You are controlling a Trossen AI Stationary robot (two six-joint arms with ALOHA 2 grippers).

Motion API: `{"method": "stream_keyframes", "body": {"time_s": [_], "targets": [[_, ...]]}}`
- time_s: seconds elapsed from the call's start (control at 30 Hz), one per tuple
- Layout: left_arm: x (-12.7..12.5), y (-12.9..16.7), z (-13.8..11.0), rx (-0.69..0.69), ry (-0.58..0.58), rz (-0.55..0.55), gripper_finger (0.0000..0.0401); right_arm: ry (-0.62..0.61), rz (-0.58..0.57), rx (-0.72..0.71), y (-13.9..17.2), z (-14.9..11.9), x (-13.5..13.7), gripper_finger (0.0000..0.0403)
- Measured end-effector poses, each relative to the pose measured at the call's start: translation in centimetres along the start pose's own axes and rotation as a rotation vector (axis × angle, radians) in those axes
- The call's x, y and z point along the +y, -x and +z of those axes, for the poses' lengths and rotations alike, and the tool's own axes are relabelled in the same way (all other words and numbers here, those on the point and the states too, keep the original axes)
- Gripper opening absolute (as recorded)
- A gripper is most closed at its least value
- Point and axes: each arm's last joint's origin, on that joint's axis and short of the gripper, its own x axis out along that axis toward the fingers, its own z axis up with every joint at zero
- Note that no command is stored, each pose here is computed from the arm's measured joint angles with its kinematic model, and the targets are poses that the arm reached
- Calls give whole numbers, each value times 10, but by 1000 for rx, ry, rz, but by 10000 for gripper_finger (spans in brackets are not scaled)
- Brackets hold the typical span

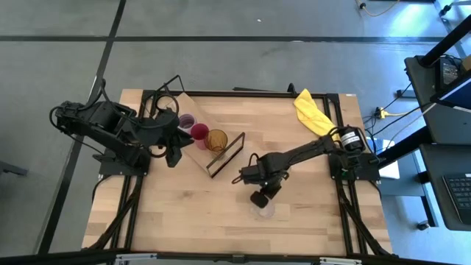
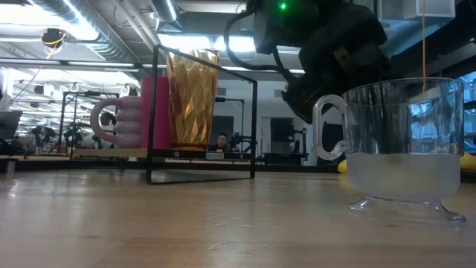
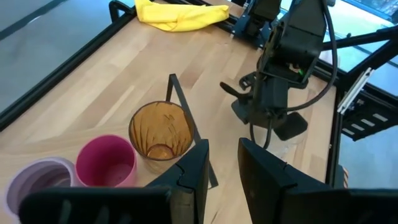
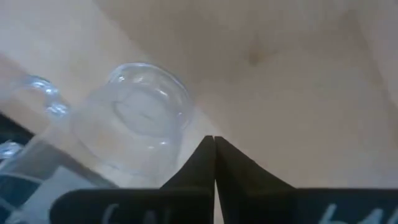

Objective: Stack small to large cups/mugs on shelf
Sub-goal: Put the transparent cup on the shelf

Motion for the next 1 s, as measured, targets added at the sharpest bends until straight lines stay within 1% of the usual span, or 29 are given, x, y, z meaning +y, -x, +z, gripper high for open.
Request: {"method": "stream_keyframes", "body": {"time_s": [0.13, 0.2, 0.43, 0.57, 0.63, 0.67, 0.73, 0.83, 0.93, 1.0], "targets": [[1, 0, -1, 10, -7, 9, 80, -38, 64, 73, 3, 2, -2, 6], [1, 0, -1, 11, -12, 9, 80, -38, 104, 103, 4, 3, -1, 5], [1, 0, -1, 11, -16, 9, 80, -29, 204, 125, 4, 6, 6, 6], [1, 0, -1, 11, -33, 9, 80, 2, 348, 62, 7, 15, 21, 8], [1, 0, -1, 11, -33, 9, 80, 21, 423, 3, 10, 20, 30, 8], [1, 0, -1, 11, -33, 9, 80, 27, 440, -40, 12, 22, 33, 8], [1, 0, -1, 11, -33, 9, 80, 18, 413, -122, 15, 25, 34, 9], [1, 0, -1, 11, -33, 9, 80, 46, 306, -249, 21, 28, 31, 9], [1, 0, -1, 10, -32, 9, 80, 153, 207, -367, 34, 29, 35, 9], [1, 0, -1, 10, -32, 9, 80, 222, 134, -403, 45, 26, 37, 9]]}}
